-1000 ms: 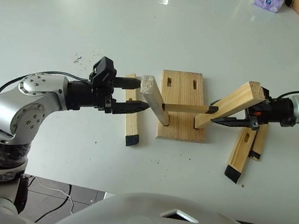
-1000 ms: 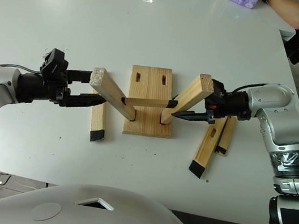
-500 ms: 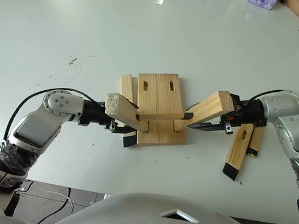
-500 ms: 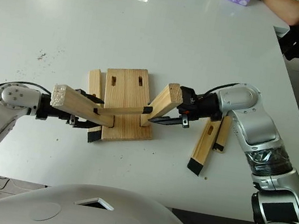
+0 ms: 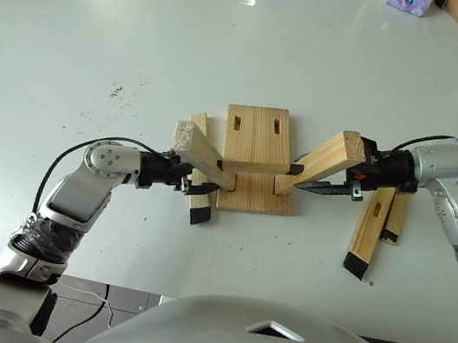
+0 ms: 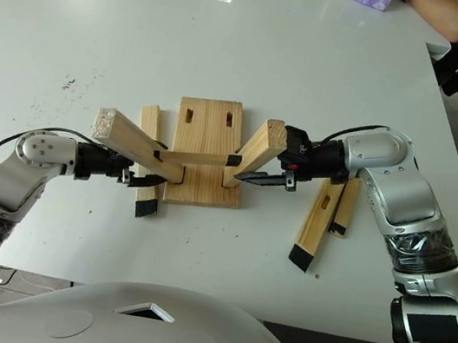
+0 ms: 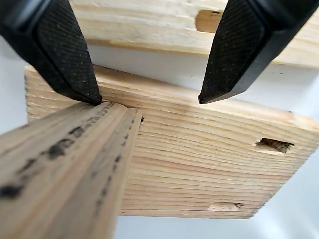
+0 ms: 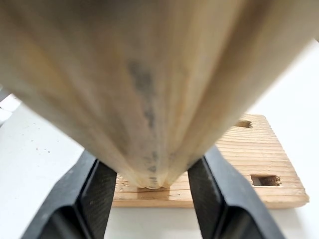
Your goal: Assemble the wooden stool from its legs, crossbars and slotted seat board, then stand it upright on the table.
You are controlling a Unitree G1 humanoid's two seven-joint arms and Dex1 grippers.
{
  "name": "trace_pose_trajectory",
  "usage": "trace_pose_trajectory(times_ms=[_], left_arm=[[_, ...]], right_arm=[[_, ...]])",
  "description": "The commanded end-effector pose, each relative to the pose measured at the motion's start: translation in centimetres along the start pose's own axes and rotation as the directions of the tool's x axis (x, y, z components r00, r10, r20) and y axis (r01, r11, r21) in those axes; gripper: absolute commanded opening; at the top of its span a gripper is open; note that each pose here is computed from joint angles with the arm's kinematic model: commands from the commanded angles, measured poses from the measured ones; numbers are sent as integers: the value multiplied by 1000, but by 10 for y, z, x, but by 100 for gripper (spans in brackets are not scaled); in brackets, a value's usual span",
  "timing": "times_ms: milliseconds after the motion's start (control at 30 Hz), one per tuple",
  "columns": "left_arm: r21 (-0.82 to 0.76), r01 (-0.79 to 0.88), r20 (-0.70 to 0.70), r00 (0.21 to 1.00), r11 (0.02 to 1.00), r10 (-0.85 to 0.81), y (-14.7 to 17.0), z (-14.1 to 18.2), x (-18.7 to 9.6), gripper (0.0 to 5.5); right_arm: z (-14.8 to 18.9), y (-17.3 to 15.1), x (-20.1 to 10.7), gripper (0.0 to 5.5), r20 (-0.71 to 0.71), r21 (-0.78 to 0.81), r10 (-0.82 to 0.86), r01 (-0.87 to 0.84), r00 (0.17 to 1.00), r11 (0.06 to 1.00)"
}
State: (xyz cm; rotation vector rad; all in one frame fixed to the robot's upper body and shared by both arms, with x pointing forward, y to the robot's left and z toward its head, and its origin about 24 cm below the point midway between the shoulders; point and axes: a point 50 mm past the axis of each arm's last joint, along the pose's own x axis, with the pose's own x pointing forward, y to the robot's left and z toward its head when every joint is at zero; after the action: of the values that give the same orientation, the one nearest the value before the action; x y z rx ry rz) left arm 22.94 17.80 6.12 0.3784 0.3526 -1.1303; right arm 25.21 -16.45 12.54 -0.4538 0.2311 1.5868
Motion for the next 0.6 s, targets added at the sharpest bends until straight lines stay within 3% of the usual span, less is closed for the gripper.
trace_pose_trajectory(times_ms=[33, 267, 533, 600], left_arm=[[53, -116, 129, 986, 992, 109, 24, 29, -9, 364], [118, -119, 79, 991, 986, 110, 34, 30, -22, 364], [168, -132, 45, 991, 977, 127, 40, 24, -27, 364], [172, -139, 52, 990, 975, 132, 39, 25, -27, 364]], right_arm=[[-16, 6, 6, 200, -76, 43, 12, -8, 997, 999], [-18, -4, 4, 200, -54, 46, -101, 103, 993, 994], [-15, -10, 2, 330, -42, 55, -147, 149, 988, 987], [-15, -9, 0, 333, -57, 53, -141, 144, 988, 988]])
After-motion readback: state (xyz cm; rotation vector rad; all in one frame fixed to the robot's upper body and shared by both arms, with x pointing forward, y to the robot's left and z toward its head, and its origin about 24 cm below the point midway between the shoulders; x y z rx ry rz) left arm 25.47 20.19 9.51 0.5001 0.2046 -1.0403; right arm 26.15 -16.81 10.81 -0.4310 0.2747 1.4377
